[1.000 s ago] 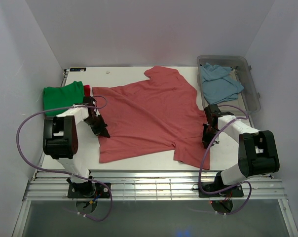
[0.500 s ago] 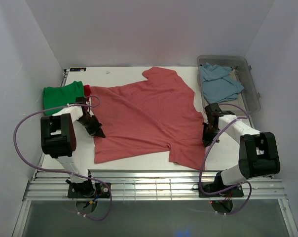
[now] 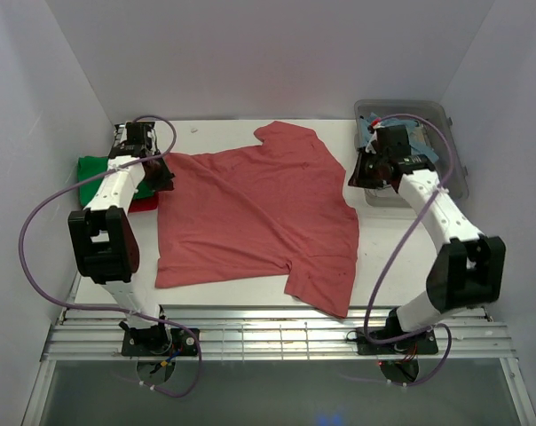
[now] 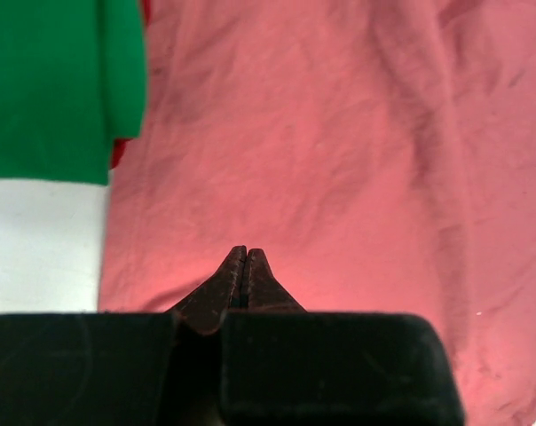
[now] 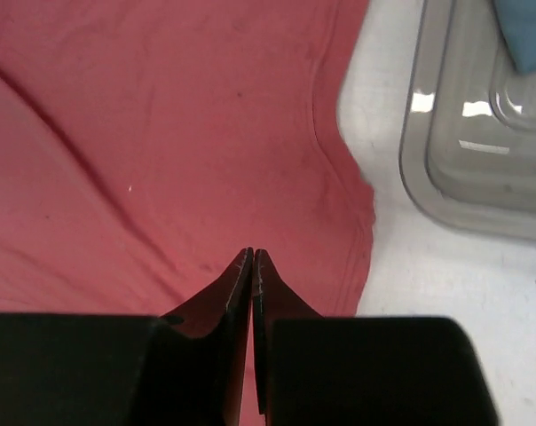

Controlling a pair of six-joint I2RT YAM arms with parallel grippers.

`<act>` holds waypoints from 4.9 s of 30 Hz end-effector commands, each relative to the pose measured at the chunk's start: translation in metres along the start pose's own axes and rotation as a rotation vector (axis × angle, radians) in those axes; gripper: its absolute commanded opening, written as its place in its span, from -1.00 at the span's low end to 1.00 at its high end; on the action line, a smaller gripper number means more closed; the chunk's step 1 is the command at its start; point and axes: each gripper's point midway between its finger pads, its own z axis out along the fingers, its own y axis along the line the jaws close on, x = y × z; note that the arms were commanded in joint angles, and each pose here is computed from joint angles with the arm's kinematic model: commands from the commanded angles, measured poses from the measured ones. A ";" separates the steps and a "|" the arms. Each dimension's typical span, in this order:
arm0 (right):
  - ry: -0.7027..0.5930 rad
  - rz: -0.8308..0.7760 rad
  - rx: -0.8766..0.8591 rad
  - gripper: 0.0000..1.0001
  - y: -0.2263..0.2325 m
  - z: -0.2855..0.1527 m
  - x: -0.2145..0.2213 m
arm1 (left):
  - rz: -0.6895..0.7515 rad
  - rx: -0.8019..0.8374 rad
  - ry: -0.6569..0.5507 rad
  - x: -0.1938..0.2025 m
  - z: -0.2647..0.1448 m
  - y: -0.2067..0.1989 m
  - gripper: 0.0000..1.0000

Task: Fold and stack the t-shirts
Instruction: Flatten the tshirt out

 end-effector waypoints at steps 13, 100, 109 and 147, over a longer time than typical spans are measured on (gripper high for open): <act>0.069 -0.052 -0.132 -0.84 0.024 0.163 -0.083 | 0.131 0.149 0.006 0.006 0.037 -0.055 -1.00; 0.416 -0.207 0.230 -0.85 0.012 0.154 0.127 | 0.251 -0.025 0.239 0.126 0.076 -0.036 -1.00; 0.472 -0.202 0.276 -0.85 0.014 0.109 0.188 | 0.225 -0.193 0.281 0.157 0.055 0.013 -1.00; -0.079 -0.123 -0.045 0.39 0.007 0.237 -0.137 | 0.252 -0.180 -0.149 -0.081 0.087 -0.017 0.96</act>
